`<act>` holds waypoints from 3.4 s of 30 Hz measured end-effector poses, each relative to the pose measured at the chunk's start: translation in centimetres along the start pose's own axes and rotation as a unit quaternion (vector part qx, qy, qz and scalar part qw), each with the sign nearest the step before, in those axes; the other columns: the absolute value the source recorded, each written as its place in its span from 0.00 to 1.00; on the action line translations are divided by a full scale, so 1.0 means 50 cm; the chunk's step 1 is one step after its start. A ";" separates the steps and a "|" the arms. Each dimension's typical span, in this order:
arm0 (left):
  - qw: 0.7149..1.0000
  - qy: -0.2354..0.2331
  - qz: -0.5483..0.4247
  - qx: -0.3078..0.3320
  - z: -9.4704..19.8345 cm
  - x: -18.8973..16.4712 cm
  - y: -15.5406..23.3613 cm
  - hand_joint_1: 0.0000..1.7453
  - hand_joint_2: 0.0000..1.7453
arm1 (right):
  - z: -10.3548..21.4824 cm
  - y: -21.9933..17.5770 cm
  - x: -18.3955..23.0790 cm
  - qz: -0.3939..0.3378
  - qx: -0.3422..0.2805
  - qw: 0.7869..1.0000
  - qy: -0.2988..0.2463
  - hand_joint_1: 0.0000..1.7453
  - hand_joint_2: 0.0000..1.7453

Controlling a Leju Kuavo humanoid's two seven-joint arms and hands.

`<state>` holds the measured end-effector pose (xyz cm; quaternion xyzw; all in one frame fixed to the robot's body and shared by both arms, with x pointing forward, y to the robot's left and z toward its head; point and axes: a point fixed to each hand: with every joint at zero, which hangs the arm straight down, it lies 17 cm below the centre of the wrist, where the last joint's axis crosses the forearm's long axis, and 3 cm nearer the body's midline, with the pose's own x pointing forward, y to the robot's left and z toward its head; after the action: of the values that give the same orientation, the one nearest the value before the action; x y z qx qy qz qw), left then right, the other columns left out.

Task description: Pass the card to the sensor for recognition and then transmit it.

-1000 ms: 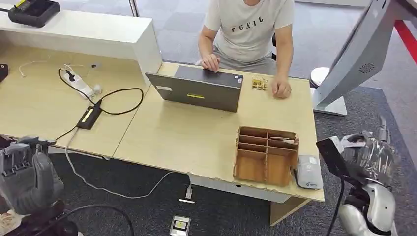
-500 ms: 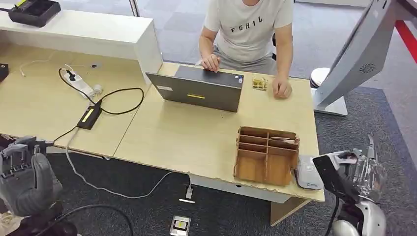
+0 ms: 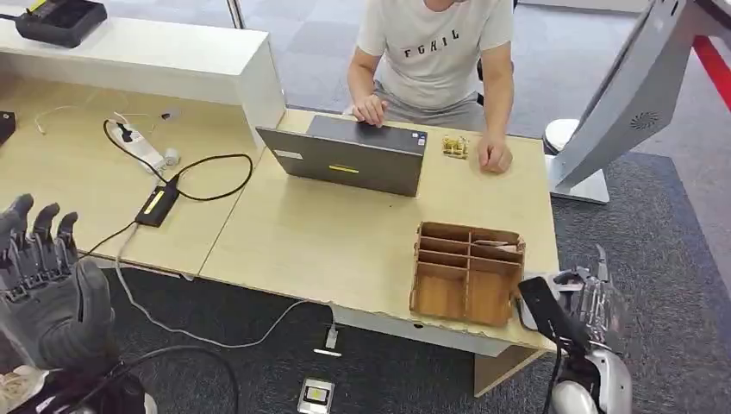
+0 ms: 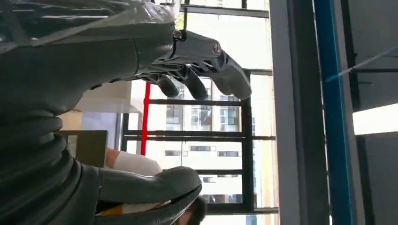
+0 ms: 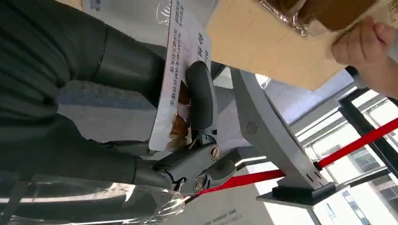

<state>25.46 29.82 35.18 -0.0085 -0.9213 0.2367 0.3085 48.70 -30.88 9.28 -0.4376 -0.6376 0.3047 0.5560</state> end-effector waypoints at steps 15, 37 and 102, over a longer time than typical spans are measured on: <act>0.997 -0.030 0.037 -0.059 0.002 0.049 -0.083 0.29 1.00 | 0.028 0.083 -0.071 -0.003 0.036 0.998 0.049 1.00 1.00; 0.996 -0.057 0.028 -0.056 0.005 0.097 -0.095 0.28 1.00 | 0.049 0.147 -0.093 -0.002 0.076 0.995 0.070 1.00 1.00; 0.990 -0.065 0.098 -0.079 -0.019 0.094 -0.127 0.09 1.00 | -0.274 -0.165 0.446 0.158 -0.097 0.967 -0.175 1.00 1.00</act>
<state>23.04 25.36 41.30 -0.1072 -0.9500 0.1922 0.2215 60.28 -15.80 29.03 -0.5246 -0.6742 0.3976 0.3349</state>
